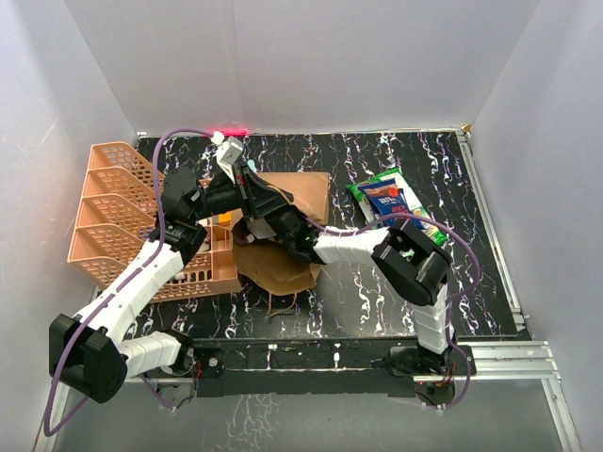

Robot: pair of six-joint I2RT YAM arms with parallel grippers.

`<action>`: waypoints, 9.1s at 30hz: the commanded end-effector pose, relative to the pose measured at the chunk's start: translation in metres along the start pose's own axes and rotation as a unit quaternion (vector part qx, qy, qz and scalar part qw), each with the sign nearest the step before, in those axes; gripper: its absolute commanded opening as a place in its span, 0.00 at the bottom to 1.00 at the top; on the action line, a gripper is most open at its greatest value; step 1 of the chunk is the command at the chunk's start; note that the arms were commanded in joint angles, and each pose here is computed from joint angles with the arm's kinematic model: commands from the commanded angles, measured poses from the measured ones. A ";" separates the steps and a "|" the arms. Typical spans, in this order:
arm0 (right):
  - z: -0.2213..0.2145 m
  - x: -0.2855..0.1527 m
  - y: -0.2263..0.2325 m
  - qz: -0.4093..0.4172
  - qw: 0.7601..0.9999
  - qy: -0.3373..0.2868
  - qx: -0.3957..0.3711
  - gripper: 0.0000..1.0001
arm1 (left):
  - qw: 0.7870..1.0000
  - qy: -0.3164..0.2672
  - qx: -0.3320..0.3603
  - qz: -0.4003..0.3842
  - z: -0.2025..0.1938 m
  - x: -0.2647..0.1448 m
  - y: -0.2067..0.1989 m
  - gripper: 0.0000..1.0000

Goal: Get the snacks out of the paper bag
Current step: Take out the snack from the paper bag, then place the snack at the center of the board, then take out the snack from the paper bag, then place the snack at the center of the board.

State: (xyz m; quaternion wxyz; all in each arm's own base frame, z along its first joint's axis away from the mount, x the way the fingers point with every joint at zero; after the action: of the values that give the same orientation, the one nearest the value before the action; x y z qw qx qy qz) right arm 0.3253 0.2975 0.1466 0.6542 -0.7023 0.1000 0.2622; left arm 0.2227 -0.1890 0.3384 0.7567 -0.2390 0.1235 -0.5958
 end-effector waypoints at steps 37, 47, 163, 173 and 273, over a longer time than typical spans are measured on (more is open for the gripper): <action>-0.046 -0.354 -0.022 0.383 0.682 -0.315 0.538 0.07 | 0.998 -0.008 0.025 0.060 0.011 -0.004 0.017 0.00; -0.110 -0.368 -0.053 0.139 0.601 -0.164 0.770 0.07 | 0.997 -0.006 0.019 0.069 0.008 -0.003 0.022 0.00; 0.023 -0.144 0.026 -0.047 0.941 -0.325 0.080 0.66 | 0.999 -0.016 0.022 0.047 0.014 -0.005 0.009 0.00; 0.027 -0.105 0.030 -0.009 0.932 -0.358 0.061 0.71 | 0.999 -0.018 0.019 0.041 0.015 -0.004 0.008 0.00; -0.247 -0.106 -0.102 -0.264 0.868 0.139 0.397 0.07 | 0.998 -0.008 0.021 0.058 0.009 -0.002 0.013 0.00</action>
State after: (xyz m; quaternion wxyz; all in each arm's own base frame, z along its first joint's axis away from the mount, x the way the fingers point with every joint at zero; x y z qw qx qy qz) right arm 0.3215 0.0469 0.2793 0.8873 -0.4307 0.1461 -0.0769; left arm 0.2421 -0.1839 0.3150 0.7963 -0.2344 0.1612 -0.5338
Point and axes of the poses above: each gripper's point midway between its finger pads, its own x axis out along the fingers, its own y axis along the line the jaws close on, z = x × y, the point moved 9 cm from there along -x, back along the fingers, and after that the axes turned 5 degrees about -x, right-handed, at the moved point
